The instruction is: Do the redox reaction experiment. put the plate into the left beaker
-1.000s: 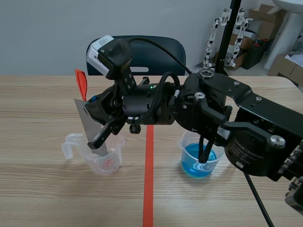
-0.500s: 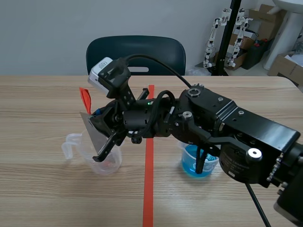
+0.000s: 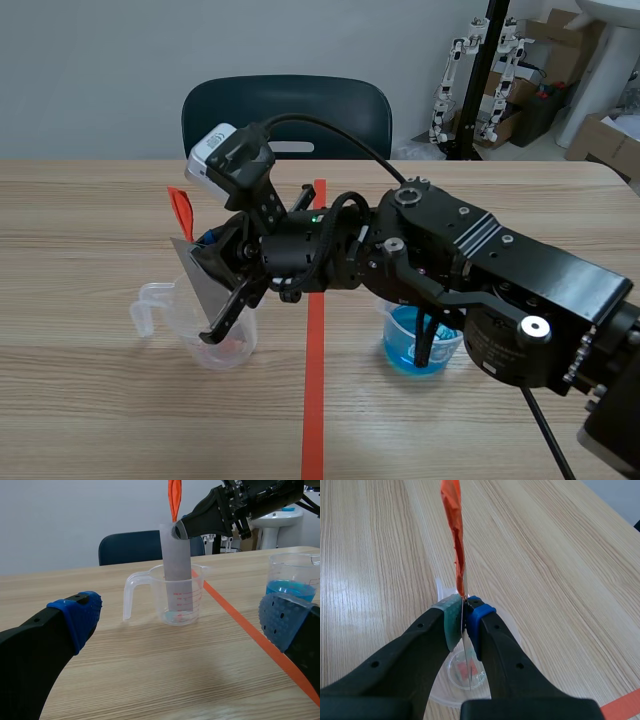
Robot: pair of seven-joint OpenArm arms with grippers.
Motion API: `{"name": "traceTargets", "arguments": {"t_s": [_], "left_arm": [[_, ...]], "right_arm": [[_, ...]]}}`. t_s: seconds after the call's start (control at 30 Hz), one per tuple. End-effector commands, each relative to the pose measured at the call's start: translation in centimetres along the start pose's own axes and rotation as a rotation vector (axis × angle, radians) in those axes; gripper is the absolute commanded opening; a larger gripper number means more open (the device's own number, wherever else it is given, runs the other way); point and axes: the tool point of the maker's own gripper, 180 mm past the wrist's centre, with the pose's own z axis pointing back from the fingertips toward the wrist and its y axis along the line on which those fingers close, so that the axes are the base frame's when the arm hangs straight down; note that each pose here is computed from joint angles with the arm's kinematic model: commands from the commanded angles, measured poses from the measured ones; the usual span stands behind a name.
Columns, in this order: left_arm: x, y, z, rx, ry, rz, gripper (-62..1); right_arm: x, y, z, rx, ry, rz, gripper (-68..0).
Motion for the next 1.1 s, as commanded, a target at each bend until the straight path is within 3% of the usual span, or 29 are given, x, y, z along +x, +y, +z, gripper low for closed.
{"name": "traceTargets", "arguments": {"t_s": [0.0,1.07], "left_arm": [[1.2,0.06,-0.14,-0.005,-0.057,-0.008,1.4],[1.2,0.06,-0.14,-0.005,-0.057,-0.008,1.4]], "right_arm": [[1.83,-0.37,-0.23,-0.005,-0.05,0.022,-66.9],[1.55,-0.53,-0.18,-0.012,-0.037,0.043,-66.9]]}}
